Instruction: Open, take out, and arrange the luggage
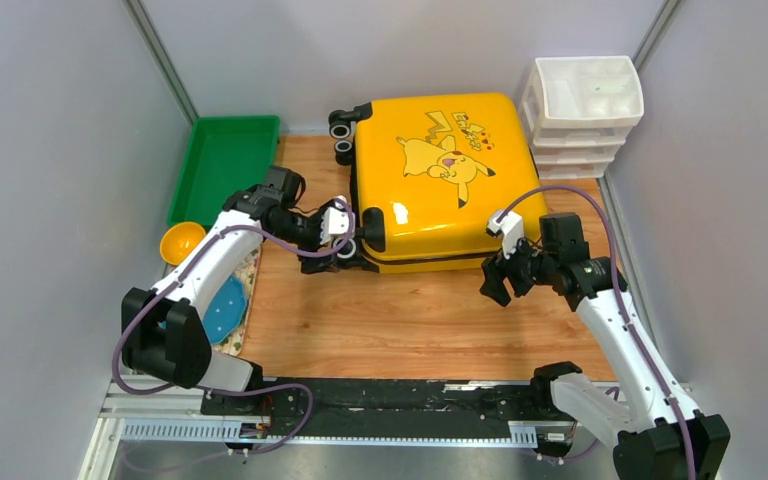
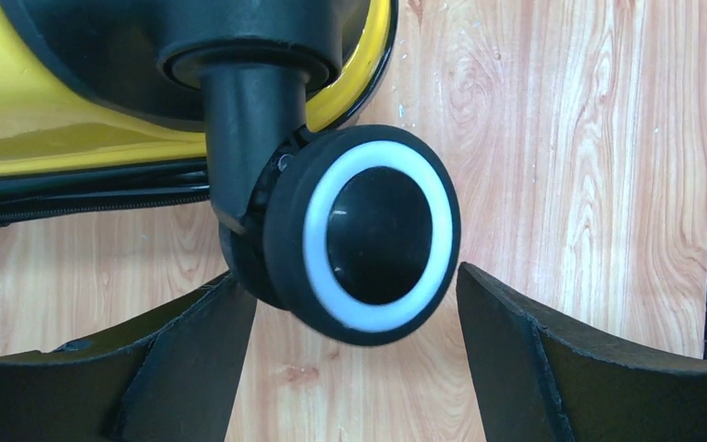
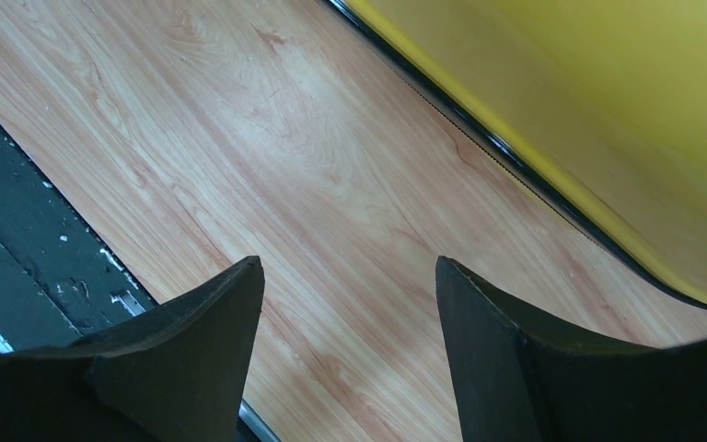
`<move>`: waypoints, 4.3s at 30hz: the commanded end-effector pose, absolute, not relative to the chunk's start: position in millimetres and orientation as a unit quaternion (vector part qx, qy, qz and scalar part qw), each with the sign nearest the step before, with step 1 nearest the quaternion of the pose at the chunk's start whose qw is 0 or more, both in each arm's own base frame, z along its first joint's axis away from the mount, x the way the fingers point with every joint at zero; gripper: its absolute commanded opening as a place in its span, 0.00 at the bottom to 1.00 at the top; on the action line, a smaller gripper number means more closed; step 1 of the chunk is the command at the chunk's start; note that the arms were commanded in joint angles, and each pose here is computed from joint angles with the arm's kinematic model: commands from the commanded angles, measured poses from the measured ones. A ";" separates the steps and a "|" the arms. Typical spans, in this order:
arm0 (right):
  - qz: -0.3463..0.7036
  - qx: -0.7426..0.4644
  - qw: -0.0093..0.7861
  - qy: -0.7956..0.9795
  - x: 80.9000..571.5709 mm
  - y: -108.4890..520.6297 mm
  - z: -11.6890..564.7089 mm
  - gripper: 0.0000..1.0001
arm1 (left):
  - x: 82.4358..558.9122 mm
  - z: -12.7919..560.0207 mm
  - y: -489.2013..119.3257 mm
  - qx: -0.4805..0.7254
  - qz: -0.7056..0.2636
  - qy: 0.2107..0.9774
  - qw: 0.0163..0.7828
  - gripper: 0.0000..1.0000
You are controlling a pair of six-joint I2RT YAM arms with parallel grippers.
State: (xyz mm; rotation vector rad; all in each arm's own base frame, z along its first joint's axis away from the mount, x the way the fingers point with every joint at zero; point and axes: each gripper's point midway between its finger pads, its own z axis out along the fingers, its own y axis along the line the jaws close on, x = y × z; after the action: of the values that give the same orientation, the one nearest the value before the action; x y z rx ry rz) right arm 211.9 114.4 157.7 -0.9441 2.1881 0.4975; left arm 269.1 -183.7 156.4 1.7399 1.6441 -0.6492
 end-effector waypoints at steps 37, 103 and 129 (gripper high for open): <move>0.198 -0.398 0.445 0.778 203.2 124.5 185.9 0.66 | 309.1 261.4 -220.9 0.505 -0.353 0.635 0.465 0.00; -0.028 -0.545 0.695 0.468 257.7 224.6 214.6 0.04 | 385.7 392.5 -181.7 0.229 -0.426 0.647 0.590 0.00; -0.407 -0.466 0.679 0.395 407.9 148.9 278.2 0.00 | 397.4 377.8 -153.1 0.180 -0.421 0.661 0.594 0.00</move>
State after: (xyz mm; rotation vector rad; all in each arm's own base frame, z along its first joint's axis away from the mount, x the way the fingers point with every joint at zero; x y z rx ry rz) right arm 387.8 177.6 164.5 -1.3432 1.0872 -0.6795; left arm 361.1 -193.9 307.7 0.4401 1.8218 -1.2519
